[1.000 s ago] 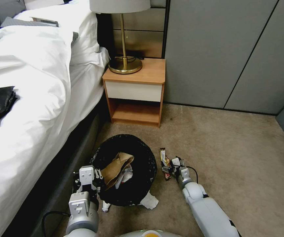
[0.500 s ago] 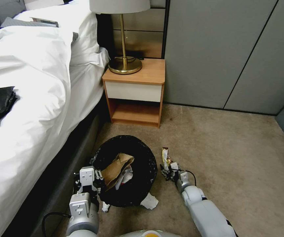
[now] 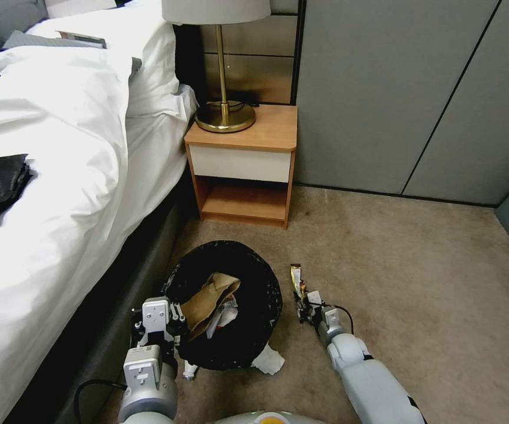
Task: Pick up the trash bin, then pick up the garbage from the floor and place it into the trash bin.
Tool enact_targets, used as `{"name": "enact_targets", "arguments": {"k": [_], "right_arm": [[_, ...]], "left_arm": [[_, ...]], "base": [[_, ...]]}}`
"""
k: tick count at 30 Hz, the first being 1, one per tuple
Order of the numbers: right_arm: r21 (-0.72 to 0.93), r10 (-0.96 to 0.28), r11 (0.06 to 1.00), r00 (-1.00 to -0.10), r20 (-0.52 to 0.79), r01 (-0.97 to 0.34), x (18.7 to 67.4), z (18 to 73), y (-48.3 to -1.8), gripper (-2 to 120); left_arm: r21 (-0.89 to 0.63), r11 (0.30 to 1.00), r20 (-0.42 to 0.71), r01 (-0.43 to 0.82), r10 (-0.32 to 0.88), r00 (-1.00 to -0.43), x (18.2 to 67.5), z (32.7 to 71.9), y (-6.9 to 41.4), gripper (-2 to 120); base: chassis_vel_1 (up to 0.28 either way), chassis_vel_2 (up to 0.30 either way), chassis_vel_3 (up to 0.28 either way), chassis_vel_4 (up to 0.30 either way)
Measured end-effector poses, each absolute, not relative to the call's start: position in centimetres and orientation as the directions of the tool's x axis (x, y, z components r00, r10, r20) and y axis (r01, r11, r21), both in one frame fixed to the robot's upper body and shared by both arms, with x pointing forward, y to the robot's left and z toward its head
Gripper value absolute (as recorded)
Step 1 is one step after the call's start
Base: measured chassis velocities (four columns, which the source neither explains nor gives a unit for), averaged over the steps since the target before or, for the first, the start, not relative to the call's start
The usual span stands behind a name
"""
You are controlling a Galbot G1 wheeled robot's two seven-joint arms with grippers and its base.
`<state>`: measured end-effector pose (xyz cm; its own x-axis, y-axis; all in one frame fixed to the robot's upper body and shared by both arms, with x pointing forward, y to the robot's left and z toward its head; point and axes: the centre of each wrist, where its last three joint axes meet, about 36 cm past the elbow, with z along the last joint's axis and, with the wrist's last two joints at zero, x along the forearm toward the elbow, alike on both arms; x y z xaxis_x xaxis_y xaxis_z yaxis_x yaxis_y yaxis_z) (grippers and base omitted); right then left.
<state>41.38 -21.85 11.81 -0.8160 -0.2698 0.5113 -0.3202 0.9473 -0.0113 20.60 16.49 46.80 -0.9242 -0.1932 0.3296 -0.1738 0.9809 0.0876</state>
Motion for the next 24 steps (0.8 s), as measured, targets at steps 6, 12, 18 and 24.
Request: {"name": "enact_targets", "arguments": {"k": [6,12,18,24], "right_arm": [[0.023,-0.257,0.96,-0.844,0.471,-0.28,41.3,12.7,-21.8,2],[0.087,-0.244,0.97,-0.891,0.382,-0.229,41.3,15.4,-21.1,0],[0.147,-0.247,0.965,-0.94,0.235,-0.217,41.3,20.5,-20.6,0],[0.135,-0.279,0.95,-0.96,-0.03,-0.281,39.1,28.9,-20.1,0]], "left_arm": [[0.087,0.981,0.324,-0.176,-0.194,-0.926,20.6,46.8,16.5,1],[0.086,0.981,0.32,-0.176,-0.194,-0.927,20.5,47.0,16.5,1],[0.084,0.981,0.318,-0.173,-0.191,-0.929,20.5,47.1,16.5,1],[0.079,0.982,0.319,-0.172,-0.188,-0.929,20.5,47.1,16.4,0]], "base": [[0.0,0.0,0.0,0.0],[0.0,0.0,0.0,0.0],[0.0,0.0,0.0,0.0],[0.0,0.0,0.0,0.0]]}}
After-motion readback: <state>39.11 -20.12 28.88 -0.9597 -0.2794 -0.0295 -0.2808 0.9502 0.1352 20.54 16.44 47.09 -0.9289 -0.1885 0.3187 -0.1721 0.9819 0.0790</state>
